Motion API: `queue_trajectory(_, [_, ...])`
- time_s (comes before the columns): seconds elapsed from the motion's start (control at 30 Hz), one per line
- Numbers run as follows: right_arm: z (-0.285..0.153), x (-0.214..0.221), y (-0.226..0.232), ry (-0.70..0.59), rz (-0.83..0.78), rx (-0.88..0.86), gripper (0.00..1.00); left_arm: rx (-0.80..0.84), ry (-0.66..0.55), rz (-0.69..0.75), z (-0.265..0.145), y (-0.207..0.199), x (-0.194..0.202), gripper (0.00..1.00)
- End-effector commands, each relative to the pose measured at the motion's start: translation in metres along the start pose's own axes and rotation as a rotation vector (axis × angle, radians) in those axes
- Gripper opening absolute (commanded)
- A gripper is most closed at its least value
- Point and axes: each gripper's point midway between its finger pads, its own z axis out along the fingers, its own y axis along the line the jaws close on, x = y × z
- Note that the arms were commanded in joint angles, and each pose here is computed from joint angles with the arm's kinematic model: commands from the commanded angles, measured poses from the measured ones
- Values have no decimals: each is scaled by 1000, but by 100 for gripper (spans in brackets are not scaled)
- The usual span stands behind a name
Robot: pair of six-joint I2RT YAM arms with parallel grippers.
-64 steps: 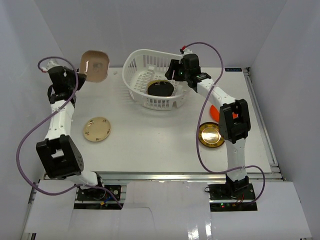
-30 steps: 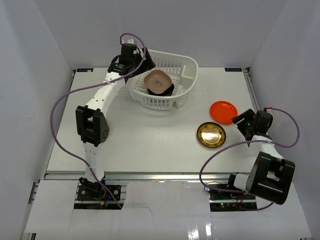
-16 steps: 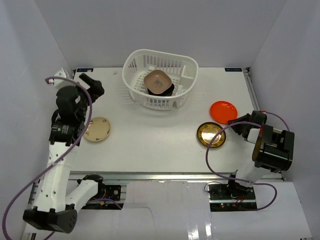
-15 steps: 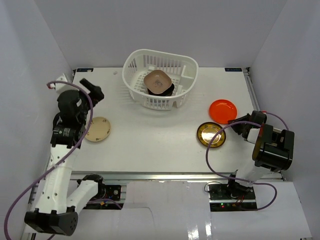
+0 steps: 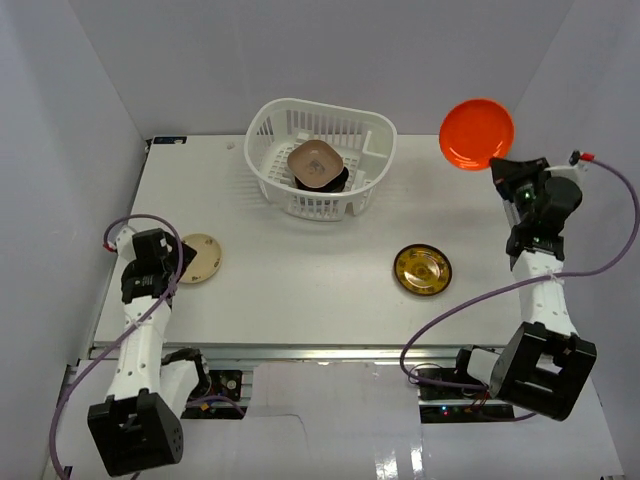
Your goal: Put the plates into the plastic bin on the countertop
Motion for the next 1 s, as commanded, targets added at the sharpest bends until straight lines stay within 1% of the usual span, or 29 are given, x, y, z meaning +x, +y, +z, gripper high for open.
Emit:
queue_trajectory(0.0, [15,-6,87,80,-116,-212,8,22,122,-124,17,10,26,98])
queue_trajectory(0.03, [19,14,110,131,-162,-264,8,18,122,-139,19,13,26,98])
queue_trajectory(0.07, [24,13,135,143,-188,-301,8,17,110,-160,20,15,23,98])
queue_trajectory(0.1, [34,37,147,188,-206,-321,8,19,130,-169,22,18,31,98])
queue_trajectory(0.13, [39,45,156,200,-212,-336,8,18,129,-182,24,19,31,98])
queue_trajectory(0.17, [43,48,177,203,-222,-372,8,14,137,-196,27,20,34,98])
queue_trajectory(0.2, [55,72,181,258,-220,-375,8,-6,159,-203,31,27,43,98])
queue_trajectory(0.27, [68,90,194,304,-232,-390,8,8,163,-231,37,26,45,98])
queue_trajectory(0.3, [79,108,205,347,-238,-400,8,8,172,-237,39,26,47,98])
queue_trajectory(0.43, [108,151,216,429,-269,-388,8,14,174,-267,51,25,51,98])
queue_trajectory(0.47, [120,171,203,469,-274,-362,8,29,211,-276,53,22,58,98])
queue_trajectory(0.5, [122,184,204,497,-275,-361,8,26,222,-291,55,22,61,97])
queue_trajectory(0.53, [125,188,209,511,-276,-363,8,33,221,-296,58,19,60,97])
queue_trajectory(0.6, [136,215,197,561,-292,-342,8,23,234,-302,62,20,62,93])
queue_trajectory(0.63, [136,223,198,585,-300,-334,8,25,226,-305,65,19,61,90])
queue_trajectory(0.67, [139,231,195,601,-306,-324,8,21,228,-308,67,20,62,83])
queue_trajectory(0.7, [143,250,184,638,-315,-302,9,19,225,-309,68,20,61,81])
queue_trajectory(0.73, [145,254,186,650,-319,-297,14,20,221,-310,69,19,61,76])
queue_trajectory(0.77, [150,267,175,682,-323,-274,23,15,225,-312,70,21,63,68])
queue_trajectory(0.8, [150,272,174,694,-331,-266,44,4,228,-314,71,23,64,54])
queue_trajectory(0.87, [149,274,172,703,-344,-256,62,2,230,-328,72,24,66,44])
queue_trajectory(0.9, [147,268,178,689,-345,-272,71,-6,227,-330,73,25,67,34])
queue_trajectory(0.93, [147,268,178,687,-349,-272,74,-6,227,-329,73,25,67,30])
queue_trajectory(0.97, [144,259,186,668,-355,-285,76,-7,224,-330,73,26,66,28])
